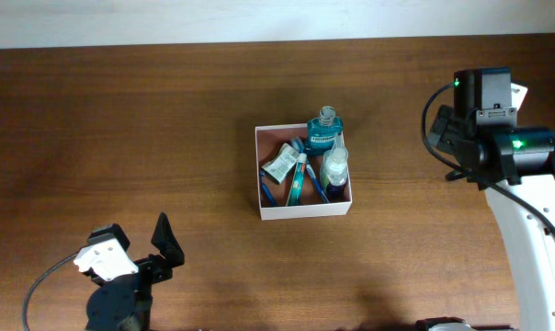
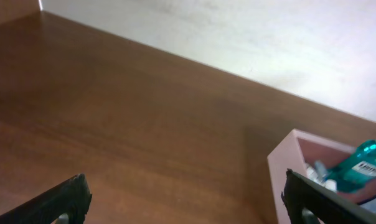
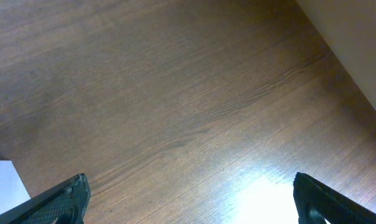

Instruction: Pack container

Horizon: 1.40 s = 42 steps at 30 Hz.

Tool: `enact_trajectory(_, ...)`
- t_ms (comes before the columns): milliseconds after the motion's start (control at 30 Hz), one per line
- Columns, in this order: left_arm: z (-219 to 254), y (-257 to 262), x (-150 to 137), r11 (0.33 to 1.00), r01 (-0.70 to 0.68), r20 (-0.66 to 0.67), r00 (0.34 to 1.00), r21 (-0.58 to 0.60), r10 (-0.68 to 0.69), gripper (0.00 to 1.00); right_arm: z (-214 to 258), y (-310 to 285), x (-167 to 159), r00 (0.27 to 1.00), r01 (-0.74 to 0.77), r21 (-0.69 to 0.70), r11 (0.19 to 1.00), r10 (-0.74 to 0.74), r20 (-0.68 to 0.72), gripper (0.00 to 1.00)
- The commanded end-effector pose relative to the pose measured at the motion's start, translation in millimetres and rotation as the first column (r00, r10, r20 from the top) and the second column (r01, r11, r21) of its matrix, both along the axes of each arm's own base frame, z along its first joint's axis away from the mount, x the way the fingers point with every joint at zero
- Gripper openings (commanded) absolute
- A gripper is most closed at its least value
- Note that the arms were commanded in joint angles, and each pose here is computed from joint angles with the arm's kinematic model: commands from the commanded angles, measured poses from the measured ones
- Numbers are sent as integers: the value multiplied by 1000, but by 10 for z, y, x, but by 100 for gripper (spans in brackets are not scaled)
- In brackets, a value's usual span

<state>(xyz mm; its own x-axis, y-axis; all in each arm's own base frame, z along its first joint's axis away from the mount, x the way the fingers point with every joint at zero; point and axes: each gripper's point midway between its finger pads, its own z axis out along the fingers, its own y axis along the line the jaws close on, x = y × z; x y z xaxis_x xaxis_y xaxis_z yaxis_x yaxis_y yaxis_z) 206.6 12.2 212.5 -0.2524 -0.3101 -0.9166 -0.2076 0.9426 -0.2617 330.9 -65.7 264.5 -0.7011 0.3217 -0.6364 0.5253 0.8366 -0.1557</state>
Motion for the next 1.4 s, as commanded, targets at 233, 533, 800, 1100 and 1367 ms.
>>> enact_trajectory(233,-383,83,-179,999,-24,-167,986,40,30,99,48,-40,5,1000,14,-13,1000,-14,13,99)
enact_trajectory(533,-682,120,-368,997,-15,-309,950,72,37,99,48,-39,5,1000,14,-12,1000,-14,13,99)
enact_trajectory(800,-732,127,-406,997,-13,-334,942,78,38,99,34,32,49,1000,-10,27,1000,10,26,99)
enact_trajectory(1100,-732,123,-405,997,-11,-334,942,76,36,99,657,591,729,871,-286,193,938,171,461,99)
enact_trajectory(1367,-732,123,-405,997,-11,-334,942,76,36,100,1264,741,575,570,-431,67,900,214,794,99)
